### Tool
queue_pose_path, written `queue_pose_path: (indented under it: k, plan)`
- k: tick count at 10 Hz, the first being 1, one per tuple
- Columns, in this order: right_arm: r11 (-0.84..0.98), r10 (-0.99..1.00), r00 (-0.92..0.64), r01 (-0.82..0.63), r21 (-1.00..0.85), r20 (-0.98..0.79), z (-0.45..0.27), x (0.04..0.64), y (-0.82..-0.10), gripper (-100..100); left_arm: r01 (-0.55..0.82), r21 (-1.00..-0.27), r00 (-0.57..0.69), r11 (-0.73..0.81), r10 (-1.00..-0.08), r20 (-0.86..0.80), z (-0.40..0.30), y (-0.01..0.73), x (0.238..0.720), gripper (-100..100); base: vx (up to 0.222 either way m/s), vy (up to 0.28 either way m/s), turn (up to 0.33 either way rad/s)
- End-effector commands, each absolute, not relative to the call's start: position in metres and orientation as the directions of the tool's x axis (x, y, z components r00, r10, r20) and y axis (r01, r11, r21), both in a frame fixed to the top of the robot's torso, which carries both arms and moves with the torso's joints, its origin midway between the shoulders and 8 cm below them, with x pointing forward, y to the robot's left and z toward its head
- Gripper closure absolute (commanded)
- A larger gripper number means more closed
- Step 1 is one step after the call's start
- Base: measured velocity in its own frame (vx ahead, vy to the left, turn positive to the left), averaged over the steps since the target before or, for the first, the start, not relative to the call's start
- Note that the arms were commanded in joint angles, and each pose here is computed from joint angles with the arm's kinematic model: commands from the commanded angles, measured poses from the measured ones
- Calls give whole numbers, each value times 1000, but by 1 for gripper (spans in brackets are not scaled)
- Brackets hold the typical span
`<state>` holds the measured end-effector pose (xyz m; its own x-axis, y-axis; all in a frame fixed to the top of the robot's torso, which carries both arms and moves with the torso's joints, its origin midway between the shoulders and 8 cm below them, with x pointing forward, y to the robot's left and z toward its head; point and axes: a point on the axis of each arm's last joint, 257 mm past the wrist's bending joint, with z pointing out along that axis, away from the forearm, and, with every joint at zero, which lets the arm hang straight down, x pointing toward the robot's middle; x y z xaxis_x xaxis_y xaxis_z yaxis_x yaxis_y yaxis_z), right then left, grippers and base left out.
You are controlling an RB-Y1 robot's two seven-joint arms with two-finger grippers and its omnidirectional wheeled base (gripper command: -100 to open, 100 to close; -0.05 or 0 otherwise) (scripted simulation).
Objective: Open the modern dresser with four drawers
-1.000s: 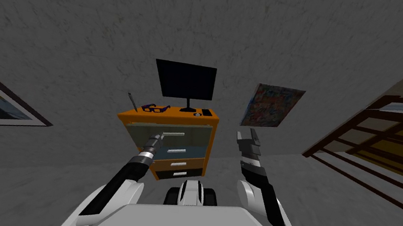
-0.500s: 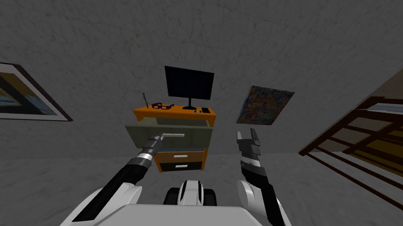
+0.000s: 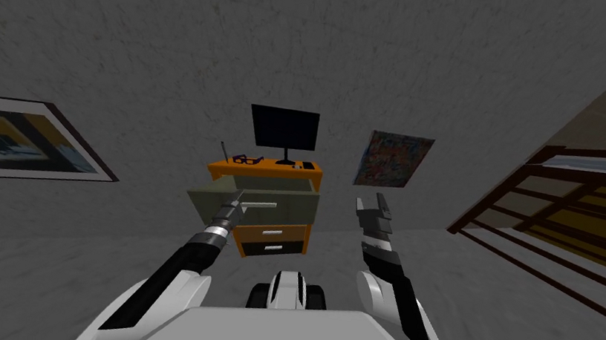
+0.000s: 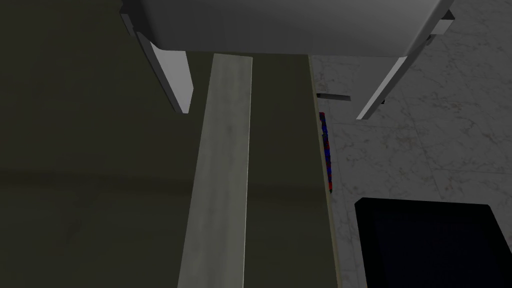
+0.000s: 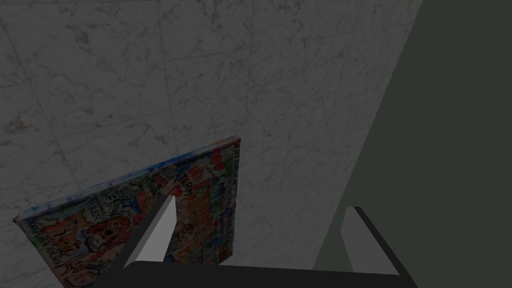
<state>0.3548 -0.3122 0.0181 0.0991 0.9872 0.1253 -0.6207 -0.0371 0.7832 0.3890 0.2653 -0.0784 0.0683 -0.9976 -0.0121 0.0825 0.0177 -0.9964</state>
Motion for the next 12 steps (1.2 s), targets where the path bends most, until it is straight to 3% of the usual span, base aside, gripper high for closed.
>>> queue_pose_path:
  k: [1, 6, 7, 12]
  plan:
    - [-37, 987, 99, -621, 783, 125, 18, 355, -312, 0, 80, -997, 70, 17, -997, -12, -65, 266, 390, -100, 12, 3, -2]
    - [-37, 987, 99, -621, 783, 125, 18, 355, -312, 0, 60, -998, 72, 13, -997, -9, -54, 268, 390, -100, -6, -1, -5]
    - [-37, 987, 99, -621, 783, 125, 18, 355, -312, 0, 53, -999, 73, 12, -997, -8, -56, 268, 390, 0, 0, 0, 0]
    - [-37, 987, 99, -621, 783, 125, 18, 355, -312, 0, 41, -999, 74, 11, -997, -8, -61, 269, 390, 0, 0, 0, 0]
